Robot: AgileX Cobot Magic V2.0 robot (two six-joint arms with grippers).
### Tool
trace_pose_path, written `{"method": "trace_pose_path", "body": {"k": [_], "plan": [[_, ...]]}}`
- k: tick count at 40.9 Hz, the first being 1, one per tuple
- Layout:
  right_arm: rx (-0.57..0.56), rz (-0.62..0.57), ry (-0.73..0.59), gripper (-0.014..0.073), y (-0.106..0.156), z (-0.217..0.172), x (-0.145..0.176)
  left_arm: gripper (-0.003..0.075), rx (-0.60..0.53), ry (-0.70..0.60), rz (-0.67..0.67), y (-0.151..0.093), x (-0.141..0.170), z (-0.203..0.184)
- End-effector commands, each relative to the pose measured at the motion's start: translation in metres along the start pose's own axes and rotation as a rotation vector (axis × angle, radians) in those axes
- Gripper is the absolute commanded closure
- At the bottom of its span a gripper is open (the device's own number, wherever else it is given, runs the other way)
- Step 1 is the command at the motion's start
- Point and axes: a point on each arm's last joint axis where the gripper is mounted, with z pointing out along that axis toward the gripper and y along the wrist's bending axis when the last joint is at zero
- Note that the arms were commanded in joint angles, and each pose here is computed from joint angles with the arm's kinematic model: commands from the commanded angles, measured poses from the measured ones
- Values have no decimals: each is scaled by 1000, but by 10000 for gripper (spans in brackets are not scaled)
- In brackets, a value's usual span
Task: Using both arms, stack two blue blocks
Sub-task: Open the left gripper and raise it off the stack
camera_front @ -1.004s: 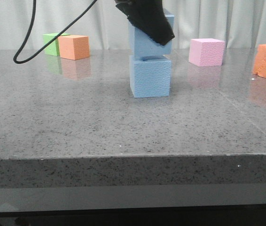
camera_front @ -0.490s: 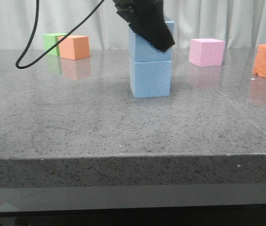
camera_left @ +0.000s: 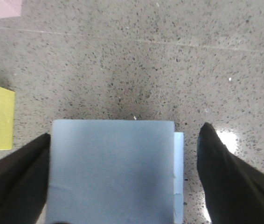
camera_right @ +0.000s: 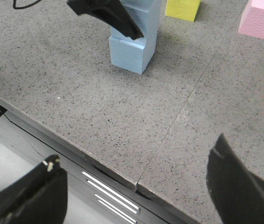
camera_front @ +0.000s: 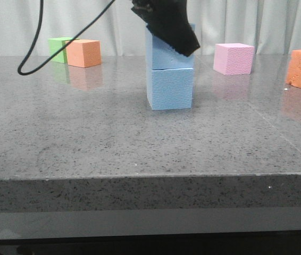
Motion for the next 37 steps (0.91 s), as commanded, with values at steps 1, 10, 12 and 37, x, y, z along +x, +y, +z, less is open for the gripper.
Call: {"method": "trace_pose_path", "body": {"k": [1,10,12,37], "plan": [[9,-3,-86,-18,0,-5,-11,136,-112,-156,10,-10,-26,-70],[9,-3,-86,-18,0,-5,-11,136,-207,-213,-114,-29,-31,-139],[9,-3,-86,-18,0,-5,-11,136,-235,-233,-154,-34,-31,-156],[9,-3,-86,-18,0,-5,-11,136,-432,-267,-568,-77,-4,-260]]}}
